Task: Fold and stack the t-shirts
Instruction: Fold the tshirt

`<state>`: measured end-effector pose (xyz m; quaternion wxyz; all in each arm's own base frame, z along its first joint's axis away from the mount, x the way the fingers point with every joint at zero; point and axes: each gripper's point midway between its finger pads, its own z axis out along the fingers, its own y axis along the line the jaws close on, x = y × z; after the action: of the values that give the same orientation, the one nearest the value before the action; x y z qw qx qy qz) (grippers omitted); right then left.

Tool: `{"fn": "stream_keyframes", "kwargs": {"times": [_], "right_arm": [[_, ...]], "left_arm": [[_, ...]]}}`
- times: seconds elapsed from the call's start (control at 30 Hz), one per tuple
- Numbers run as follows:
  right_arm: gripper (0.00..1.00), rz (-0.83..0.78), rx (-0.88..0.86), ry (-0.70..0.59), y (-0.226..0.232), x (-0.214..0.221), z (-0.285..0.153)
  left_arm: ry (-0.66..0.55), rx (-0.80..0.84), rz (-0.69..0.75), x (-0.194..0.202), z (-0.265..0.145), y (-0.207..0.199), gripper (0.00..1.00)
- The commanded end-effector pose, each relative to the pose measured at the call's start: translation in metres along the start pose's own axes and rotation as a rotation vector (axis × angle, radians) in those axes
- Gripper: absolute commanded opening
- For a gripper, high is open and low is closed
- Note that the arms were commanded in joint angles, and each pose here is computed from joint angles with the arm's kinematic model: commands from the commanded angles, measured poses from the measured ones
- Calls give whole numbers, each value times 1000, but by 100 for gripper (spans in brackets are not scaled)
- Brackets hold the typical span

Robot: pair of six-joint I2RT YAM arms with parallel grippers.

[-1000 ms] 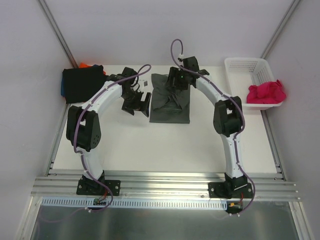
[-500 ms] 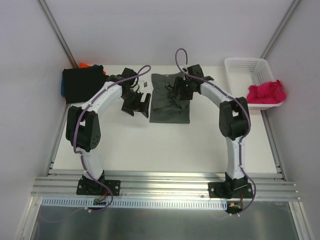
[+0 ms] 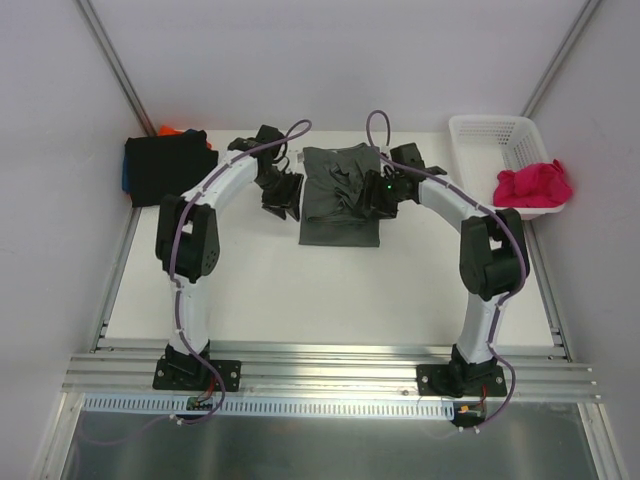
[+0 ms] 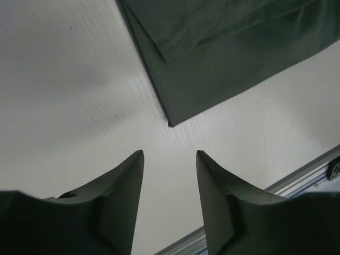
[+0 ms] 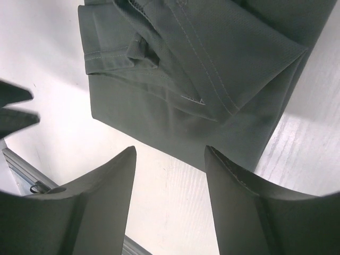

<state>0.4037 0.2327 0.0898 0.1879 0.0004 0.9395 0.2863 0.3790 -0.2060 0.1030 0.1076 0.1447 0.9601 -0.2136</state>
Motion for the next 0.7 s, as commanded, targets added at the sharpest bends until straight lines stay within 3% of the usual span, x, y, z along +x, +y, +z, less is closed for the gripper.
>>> {"fn": "stream_keyframes", "kwargs": {"times": [0.0,0.13,0.3,0.67], "right_arm": [[58,-31,-28,-52,8,-20,-11],[57,-43,-14,-40,2,-19,-6],[56,-35,4,-15,-9,-12,6],[54,-57,26,-1,-20,-13,19]], "left_arm": [[-32,50,17,-30,11,-5,42],[-14,46,28,-39,32,2,43],[1,58,39,-40,45,-3,63],[8,106,81,-44,57,-21,64]]}}
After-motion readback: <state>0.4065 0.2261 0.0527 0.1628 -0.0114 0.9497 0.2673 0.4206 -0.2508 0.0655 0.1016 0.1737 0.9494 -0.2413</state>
